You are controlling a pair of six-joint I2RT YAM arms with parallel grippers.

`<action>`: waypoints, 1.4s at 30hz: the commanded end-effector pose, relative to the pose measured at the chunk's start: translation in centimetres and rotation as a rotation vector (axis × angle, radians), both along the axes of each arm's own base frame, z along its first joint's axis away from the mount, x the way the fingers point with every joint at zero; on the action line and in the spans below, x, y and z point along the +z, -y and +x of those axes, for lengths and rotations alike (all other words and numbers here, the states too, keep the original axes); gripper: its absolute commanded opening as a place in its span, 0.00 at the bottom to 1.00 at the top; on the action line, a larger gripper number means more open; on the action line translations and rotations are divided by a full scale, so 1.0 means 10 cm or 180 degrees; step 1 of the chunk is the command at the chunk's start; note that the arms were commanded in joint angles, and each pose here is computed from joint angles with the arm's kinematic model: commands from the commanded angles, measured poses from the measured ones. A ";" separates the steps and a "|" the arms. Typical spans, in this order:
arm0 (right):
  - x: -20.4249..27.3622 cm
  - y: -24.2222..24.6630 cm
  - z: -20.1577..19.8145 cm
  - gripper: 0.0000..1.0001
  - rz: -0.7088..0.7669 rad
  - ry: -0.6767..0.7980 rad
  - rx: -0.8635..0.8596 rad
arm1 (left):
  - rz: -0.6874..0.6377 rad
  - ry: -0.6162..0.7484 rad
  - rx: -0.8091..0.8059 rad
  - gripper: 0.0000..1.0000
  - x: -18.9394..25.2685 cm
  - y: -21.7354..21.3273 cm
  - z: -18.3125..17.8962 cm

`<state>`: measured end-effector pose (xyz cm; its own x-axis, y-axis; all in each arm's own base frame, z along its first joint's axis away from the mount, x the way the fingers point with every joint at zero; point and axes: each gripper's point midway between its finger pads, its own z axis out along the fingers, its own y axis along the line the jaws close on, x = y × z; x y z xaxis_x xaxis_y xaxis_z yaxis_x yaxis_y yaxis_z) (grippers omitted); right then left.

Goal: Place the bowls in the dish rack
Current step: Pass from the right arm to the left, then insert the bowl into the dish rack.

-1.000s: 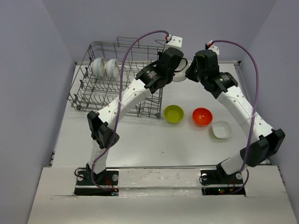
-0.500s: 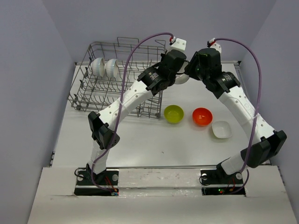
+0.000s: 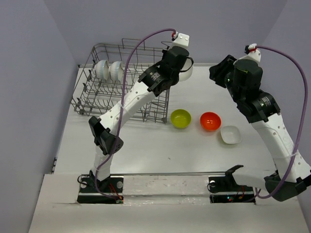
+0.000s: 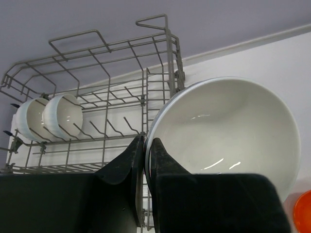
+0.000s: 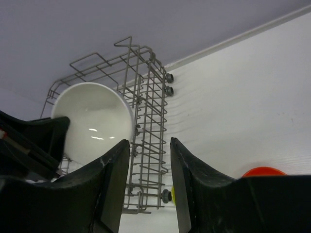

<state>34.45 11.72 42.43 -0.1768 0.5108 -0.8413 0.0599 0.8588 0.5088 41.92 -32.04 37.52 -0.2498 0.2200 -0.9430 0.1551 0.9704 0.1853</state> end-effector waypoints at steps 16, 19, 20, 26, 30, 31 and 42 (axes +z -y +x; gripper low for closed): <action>-0.84 0.10 0.05 0.45 -0.0507 -0.0420 -0.0118 | -0.0287 0.1390 0.1911 0.00 1.38 -2.58 0.90; -1.05 0.07 0.09 0.45 -0.0576 -0.0526 -0.0090 | -0.0204 0.1611 0.2199 0.00 1.42 -2.70 1.02; -1.14 0.07 0.08 0.44 -0.0605 -0.0578 -0.0076 | -0.0175 0.1648 0.2275 0.00 1.42 -2.72 1.03; -1.38 0.05 0.13 0.44 -0.0692 -0.0673 -0.0060 | 0.0027 0.1722 0.2603 0.00 1.20 -2.76 1.26; -1.51 0.04 0.14 0.44 -0.0723 -0.0731 -0.0047 | 0.0200 0.1631 0.2563 0.00 0.94 -2.69 1.51; -1.53 0.03 0.15 0.44 -0.0721 -0.0731 -0.0042 | 0.0216 0.1638 0.2566 0.00 0.91 -2.68 1.53; -1.78 -0.04 0.15 0.44 -0.0688 -0.0821 0.0046 | 0.0834 0.1319 0.2671 0.00 0.29 -2.73 1.83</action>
